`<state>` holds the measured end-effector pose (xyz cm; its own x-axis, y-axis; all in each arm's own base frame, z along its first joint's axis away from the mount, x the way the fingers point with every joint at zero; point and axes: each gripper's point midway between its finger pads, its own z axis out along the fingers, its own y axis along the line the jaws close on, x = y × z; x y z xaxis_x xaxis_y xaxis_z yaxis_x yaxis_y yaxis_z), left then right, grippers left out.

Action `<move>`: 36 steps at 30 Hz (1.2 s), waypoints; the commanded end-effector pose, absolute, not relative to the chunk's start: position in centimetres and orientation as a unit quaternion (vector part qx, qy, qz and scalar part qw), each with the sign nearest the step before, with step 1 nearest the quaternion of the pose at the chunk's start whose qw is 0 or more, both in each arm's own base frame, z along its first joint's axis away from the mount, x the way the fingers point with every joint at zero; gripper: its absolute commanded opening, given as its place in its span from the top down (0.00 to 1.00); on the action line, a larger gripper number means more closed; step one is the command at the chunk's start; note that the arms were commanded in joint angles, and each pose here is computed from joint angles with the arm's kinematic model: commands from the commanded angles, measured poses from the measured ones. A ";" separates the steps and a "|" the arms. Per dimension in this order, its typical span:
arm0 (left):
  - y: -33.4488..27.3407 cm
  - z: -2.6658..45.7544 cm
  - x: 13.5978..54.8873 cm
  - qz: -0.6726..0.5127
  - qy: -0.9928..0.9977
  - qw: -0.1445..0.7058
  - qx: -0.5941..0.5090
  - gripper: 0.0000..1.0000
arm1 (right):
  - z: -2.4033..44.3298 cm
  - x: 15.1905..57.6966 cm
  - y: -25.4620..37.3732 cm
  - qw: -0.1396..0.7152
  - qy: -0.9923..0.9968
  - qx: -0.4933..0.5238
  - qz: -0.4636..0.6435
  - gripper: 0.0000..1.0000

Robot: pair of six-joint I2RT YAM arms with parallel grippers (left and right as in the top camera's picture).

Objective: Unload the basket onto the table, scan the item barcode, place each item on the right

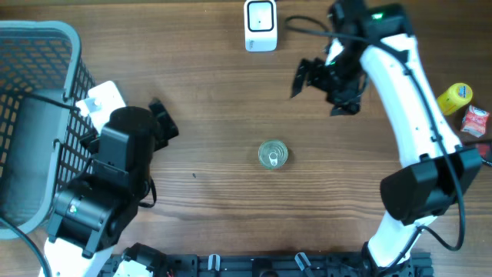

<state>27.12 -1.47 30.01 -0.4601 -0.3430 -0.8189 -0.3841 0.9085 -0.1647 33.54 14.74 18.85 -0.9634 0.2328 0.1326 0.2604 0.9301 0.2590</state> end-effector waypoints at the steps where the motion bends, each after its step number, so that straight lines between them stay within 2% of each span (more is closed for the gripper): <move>1: -0.2 30.1 27.0 0.035 0.847 0.475 -0.236 0.00 | 17.6 32.6 17.9 0.023 -0.993 0.071 -0.090 0.00; 3: -0.2 30.1 27.0 0.035 0.847 0.474 -0.236 0.00 | 17.0 32.6 19.0 -0.002 -0.988 0.150 -0.048 0.03; 5: -0.2 30.0 26.9 0.036 0.848 0.473 -0.236 0.00 | 16.6 32.8 20.3 -0.022 -0.975 0.221 -0.022 0.00; 10: 0.1 29.3 26.2 0.049 0.858 0.456 -0.231 0.00 | 12.5 33.6 21.9 -0.034 -0.949 0.313 0.008 0.01; 12: 0.4 29.1 25.9 0.059 0.860 0.451 -0.231 0.00 | 10.3 33.2 21.8 -0.021 -0.932 0.363 0.008 0.09; 13: 0.6 29.0 25.8 0.065 0.860 0.451 -0.232 0.00 | 9.1 32.8 21.6 -0.013 -0.924 0.381 0.010 0.10; 15: 0.6 29.0 25.8 0.065 0.860 0.451 -0.232 0.00 | 7.6 32.2 21.4 0.000 -0.915 0.403 0.004 0.08; 16: 0.6 29.0 25.8 0.065 0.860 0.451 -0.232 0.00 | 7.1 32.0 21.1 0.004 -0.905 0.425 0.006 0.00; 19: 0.6 29.0 25.8 0.065 0.860 0.450 -0.232 0.00 | 6.9 31.9 20.7 0.009 -0.884 0.468 0.008 0.00; 23: 0.6 29.0 25.8 0.065 0.860 0.451 -0.232 0.00 | 7.2 29.5 23.4 0.021 -0.825 0.557 -0.093 0.00; 28: 1.4 29.4 25.7 0.085 0.851 0.459 -0.240 0.00 | 7.9 27.0 24.5 0.048 -0.812 0.559 -0.163 0.00; 36: 4.0 30.0 25.4 0.110 0.826 0.469 -0.292 0.00 | 6.5 26.9 24.3 0.047 -0.808 0.565 -0.162 0.00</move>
<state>25.83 2.45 29.39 -0.4434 -0.3496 -0.8253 -0.5279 0.8460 -0.0747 27.40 24.09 7.38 -0.3716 -0.9237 -0.0934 -0.8986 0.3326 0.2862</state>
